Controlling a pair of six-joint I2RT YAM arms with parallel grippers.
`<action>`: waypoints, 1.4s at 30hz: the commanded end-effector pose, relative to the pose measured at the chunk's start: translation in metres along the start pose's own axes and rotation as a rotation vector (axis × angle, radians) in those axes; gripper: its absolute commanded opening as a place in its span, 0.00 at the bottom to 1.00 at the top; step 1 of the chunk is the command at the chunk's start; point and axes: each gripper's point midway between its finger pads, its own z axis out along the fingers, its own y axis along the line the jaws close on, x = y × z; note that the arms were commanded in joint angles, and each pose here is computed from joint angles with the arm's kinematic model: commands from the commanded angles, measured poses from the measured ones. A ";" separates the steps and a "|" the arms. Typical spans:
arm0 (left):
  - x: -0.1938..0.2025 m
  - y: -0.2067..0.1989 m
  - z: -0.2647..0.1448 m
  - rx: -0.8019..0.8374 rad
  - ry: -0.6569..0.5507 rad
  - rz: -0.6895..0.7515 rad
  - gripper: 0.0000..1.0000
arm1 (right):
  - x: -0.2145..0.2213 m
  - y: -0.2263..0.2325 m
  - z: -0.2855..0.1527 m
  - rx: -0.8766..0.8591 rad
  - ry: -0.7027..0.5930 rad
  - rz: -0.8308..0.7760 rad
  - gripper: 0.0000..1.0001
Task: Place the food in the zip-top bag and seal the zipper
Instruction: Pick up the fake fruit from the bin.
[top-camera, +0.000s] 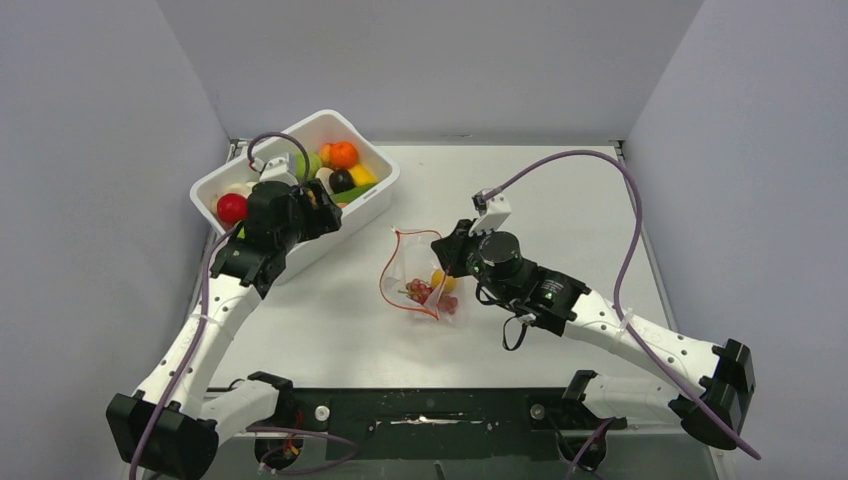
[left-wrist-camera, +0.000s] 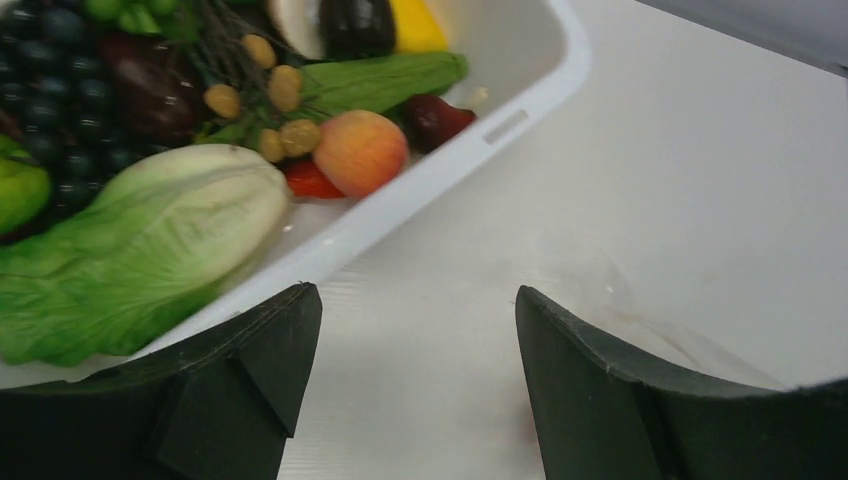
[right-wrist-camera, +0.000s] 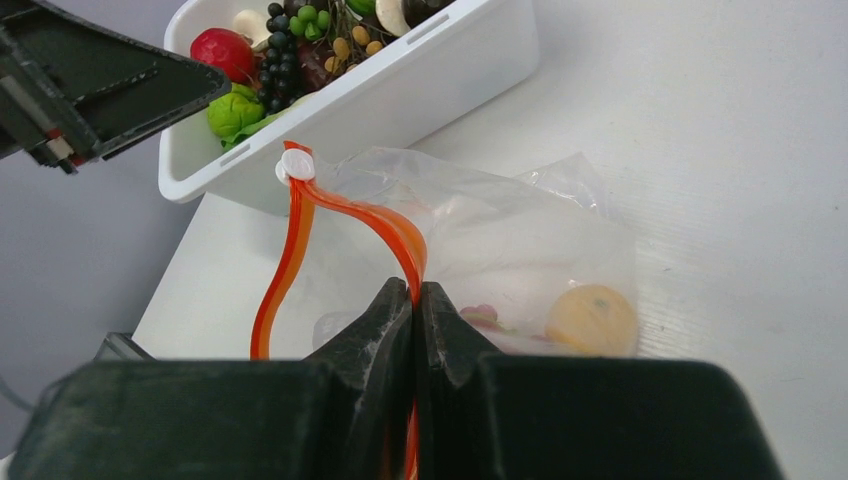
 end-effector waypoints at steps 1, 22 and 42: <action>-0.048 0.050 0.005 -0.249 -0.140 0.048 0.70 | -0.022 -0.001 -0.013 -0.010 -0.071 -0.013 0.00; -0.116 0.200 0.055 -0.592 -0.187 -0.010 0.77 | -0.035 -0.009 -0.030 -0.006 -0.113 -0.011 0.00; -0.094 0.276 0.096 -0.621 -0.044 -0.100 0.79 | -0.052 -0.019 -0.028 0.055 -0.162 -0.056 0.00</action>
